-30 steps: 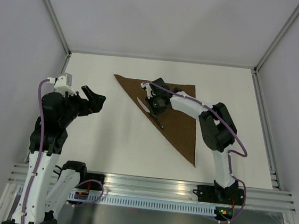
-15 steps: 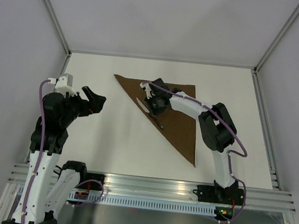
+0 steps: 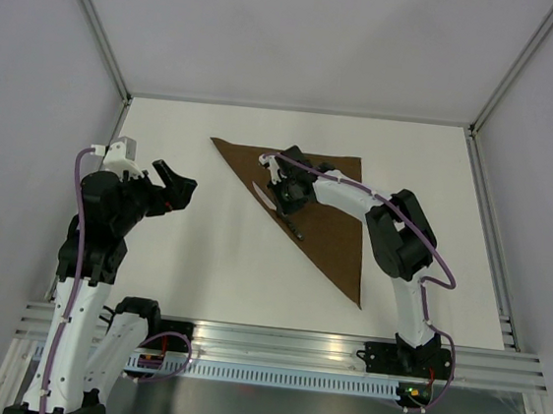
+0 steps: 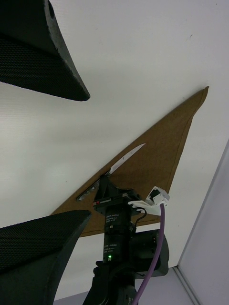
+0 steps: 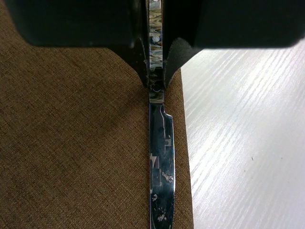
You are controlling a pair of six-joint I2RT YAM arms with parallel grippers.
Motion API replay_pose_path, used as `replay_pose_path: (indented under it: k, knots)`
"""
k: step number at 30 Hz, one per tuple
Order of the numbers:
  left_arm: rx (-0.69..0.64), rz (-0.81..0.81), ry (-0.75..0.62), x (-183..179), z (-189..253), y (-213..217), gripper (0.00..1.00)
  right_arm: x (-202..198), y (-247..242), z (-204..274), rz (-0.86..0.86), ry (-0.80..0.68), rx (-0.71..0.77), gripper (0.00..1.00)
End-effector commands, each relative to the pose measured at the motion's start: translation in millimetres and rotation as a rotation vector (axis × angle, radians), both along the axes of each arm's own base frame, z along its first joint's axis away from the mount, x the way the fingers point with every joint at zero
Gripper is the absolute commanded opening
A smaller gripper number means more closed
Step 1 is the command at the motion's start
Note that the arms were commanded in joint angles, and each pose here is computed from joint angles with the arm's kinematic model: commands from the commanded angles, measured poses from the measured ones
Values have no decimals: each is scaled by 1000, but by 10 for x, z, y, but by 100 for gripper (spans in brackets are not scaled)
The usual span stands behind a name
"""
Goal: Fold the napkin, place the utensils inside, and roll it up
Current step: Place the utensil onto the napkin
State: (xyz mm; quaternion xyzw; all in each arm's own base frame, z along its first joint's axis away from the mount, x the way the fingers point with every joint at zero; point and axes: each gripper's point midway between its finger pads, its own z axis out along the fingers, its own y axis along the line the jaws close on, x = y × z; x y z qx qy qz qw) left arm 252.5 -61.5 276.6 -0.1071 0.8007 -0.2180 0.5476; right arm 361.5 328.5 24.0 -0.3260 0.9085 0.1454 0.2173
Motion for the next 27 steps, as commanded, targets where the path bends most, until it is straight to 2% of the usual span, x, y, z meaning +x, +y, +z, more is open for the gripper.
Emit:
replay_pose_path:
  k: [1, 4, 9, 10, 13, 18, 22, 25, 27]
  knots:
    - [-37, 5, -9, 26, 42, -23, 98, 13, 7, -42, -19, -5, -8, 9]
    - [-36, 3, -6, 32, 31, -25, 98, 15, 14, -12, -15, -8, -4, 15]
    - [-36, -2, -11, 36, 38, -32, 99, 15, 28, 45, -13, -10, 5, 32]
    - [-35, -3, -14, 39, 44, -32, 99, 21, 40, 87, -10, -14, 11, 38]
    - [-33, -7, -21, 49, 64, -36, 100, 51, 74, 215, -9, -28, 32, 45]
    - [-33, -30, -49, 79, 139, -70, 100, 116, 175, 619, -1, -73, 94, 49]
    - [-62, -161, -145, 120, 273, -290, 97, 227, 155, 1147, -14, -131, 156, 52]
    - [-71, -229, -222, 154, 351, -488, 94, 402, -80, 1570, -70, -169, 222, 53]
    - [-27, -258, -250, 184, 335, -631, 93, 557, -428, 1782, -134, -178, 271, 53]
